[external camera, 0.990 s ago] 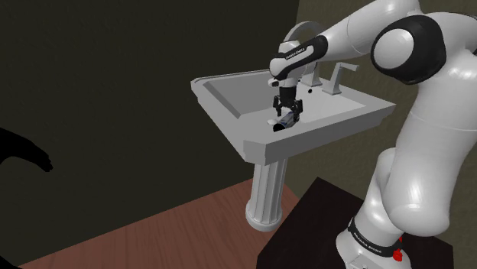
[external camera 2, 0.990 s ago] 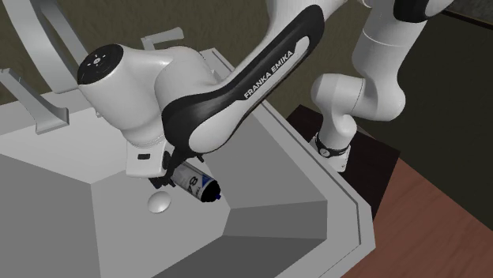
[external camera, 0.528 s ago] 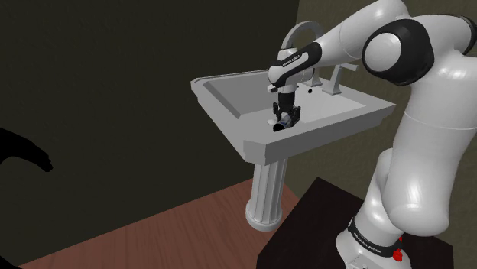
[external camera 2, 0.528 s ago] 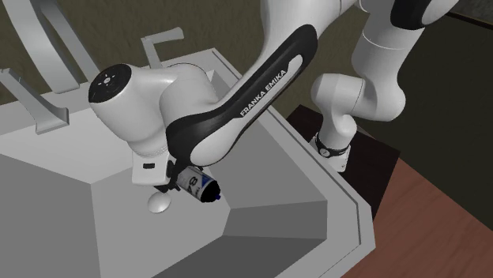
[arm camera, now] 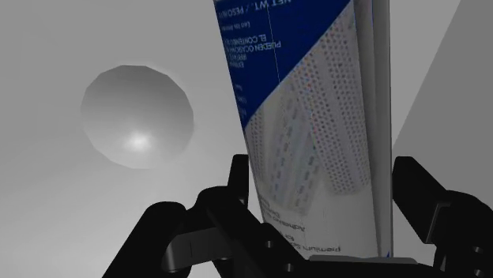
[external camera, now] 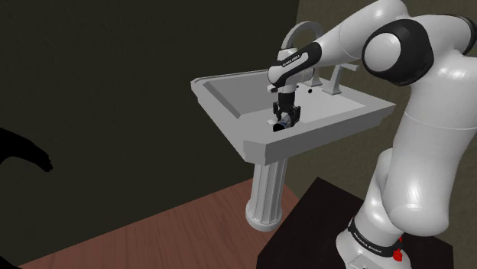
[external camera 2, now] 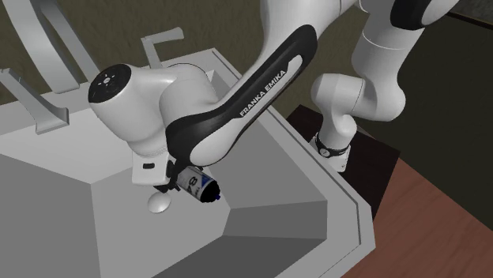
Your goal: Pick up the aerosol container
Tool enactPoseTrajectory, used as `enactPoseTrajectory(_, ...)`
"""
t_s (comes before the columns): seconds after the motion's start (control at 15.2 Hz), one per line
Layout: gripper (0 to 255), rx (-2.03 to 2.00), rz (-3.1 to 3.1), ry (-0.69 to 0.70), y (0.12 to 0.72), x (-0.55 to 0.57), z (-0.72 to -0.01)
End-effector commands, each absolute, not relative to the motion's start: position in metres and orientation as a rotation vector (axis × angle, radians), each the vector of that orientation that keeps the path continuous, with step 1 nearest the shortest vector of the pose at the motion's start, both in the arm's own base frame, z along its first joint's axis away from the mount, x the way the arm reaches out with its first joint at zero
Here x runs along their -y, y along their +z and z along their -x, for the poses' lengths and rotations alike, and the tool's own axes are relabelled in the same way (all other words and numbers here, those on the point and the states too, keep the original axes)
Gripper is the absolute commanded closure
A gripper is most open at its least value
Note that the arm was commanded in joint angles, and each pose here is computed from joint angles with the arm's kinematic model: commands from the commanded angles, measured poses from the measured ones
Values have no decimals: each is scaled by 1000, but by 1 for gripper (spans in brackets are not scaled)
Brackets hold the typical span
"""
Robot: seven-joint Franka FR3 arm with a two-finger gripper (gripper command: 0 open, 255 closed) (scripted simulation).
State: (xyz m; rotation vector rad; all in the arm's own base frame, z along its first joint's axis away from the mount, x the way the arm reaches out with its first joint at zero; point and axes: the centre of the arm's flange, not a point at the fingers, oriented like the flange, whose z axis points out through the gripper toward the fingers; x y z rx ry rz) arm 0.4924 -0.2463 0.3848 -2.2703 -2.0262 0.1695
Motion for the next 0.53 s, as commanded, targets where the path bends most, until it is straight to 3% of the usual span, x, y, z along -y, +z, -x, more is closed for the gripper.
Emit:
enactPoseTrajectory(0.0, 255, 2025, 2270, 172, 383, 246, -492)
enactPoseTrajectory(0.46, 255, 2025, 2270, 172, 420, 246, -492)
